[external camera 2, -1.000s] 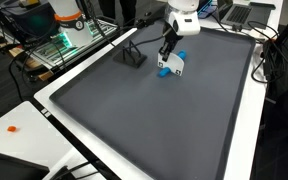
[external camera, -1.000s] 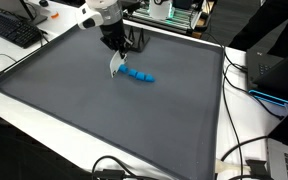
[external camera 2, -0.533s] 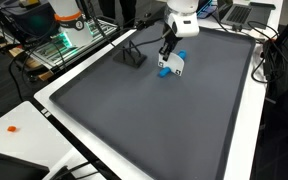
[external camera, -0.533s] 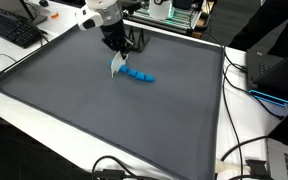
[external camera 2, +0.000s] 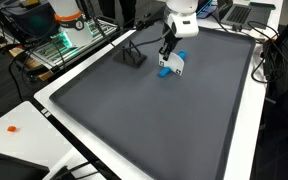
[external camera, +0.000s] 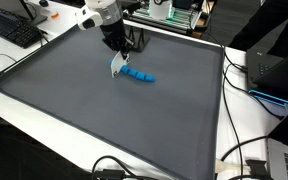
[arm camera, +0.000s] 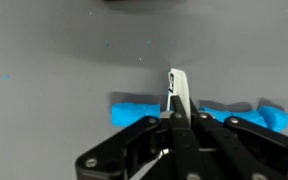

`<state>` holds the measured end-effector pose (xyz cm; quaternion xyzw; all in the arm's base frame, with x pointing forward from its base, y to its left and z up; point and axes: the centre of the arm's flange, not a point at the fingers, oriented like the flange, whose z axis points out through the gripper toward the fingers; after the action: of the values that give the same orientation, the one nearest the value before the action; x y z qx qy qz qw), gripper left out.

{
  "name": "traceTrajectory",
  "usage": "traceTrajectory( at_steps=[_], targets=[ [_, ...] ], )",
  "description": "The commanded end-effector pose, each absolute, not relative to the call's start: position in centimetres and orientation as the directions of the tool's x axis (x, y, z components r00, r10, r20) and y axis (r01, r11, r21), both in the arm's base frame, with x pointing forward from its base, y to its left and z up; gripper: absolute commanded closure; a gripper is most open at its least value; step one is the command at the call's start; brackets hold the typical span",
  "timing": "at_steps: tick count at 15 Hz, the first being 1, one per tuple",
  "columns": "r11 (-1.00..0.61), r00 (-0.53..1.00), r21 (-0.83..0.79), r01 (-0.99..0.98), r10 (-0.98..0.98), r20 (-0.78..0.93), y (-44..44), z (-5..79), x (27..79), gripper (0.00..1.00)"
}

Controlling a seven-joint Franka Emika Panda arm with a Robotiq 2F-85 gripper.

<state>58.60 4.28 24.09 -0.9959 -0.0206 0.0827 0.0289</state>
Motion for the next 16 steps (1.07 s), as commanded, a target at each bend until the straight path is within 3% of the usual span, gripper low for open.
traceTrajectory(
  at_steps=[1, 7, 16],
  targets=[
    [-0.997, 0.989, -0.075, 0.022, 0.032, -0.144, 4.0, 24.7, 56.9, 0.99],
    [-0.998, 0.994, -0.057, 0.005, 0.011, -0.107, 3.4, 27.4, 55.6, 0.99],
    [-0.904, 0.908, -0.094, -0.418, -0.414, -0.054, 3.3, 30.7, 51.2, 0.99]
  ],
)
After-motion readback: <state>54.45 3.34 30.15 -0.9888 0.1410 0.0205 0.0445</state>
